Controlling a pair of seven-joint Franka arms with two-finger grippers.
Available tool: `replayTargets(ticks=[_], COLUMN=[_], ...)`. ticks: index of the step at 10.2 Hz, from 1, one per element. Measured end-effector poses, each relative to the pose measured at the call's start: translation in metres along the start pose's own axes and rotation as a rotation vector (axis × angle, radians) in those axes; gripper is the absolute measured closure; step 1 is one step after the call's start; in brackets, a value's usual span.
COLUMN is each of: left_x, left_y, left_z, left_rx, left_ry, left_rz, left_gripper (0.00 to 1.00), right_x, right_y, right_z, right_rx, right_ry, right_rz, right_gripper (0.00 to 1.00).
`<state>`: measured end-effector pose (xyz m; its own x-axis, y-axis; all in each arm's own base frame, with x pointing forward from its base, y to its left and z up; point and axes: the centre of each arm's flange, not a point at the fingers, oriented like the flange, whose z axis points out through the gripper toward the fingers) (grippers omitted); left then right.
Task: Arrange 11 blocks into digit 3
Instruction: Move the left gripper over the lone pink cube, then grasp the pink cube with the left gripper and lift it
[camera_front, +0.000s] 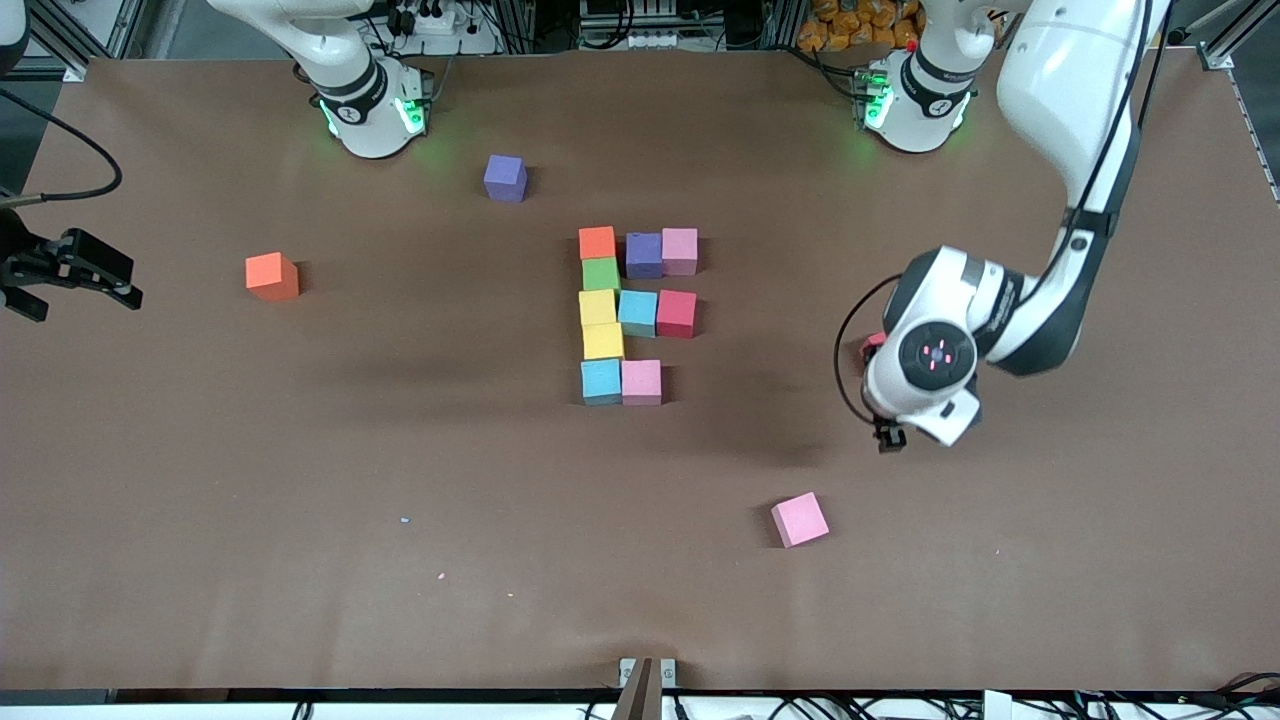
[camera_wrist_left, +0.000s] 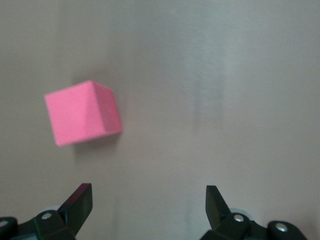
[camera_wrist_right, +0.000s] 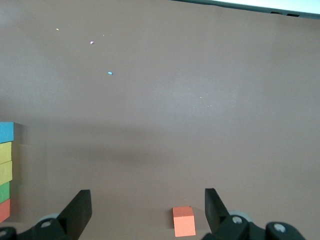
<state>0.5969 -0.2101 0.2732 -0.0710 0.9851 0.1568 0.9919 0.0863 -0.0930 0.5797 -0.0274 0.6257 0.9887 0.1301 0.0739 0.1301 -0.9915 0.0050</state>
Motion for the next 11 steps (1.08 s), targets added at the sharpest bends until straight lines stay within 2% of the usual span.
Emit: replayTargets(ticks=[5,11], left_x=[0.05,0.053], left_y=[-0.055,-0.075], left_z=[0.06,0.077], left_rx=[-0.015,0.02], left_ry=[-0.024,-0.009], left_rz=[-0.02,-0.016], left_gripper=[0.0,0.0], right_x=[0.0,0.003], right_y=[0.0,0.001], right_z=[0.0,-0.011], right_rx=[0.0,-0.007], right_ry=[0.002,0.039], right_rz=[0.0,0.002], right_gripper=[0.0,0.0])
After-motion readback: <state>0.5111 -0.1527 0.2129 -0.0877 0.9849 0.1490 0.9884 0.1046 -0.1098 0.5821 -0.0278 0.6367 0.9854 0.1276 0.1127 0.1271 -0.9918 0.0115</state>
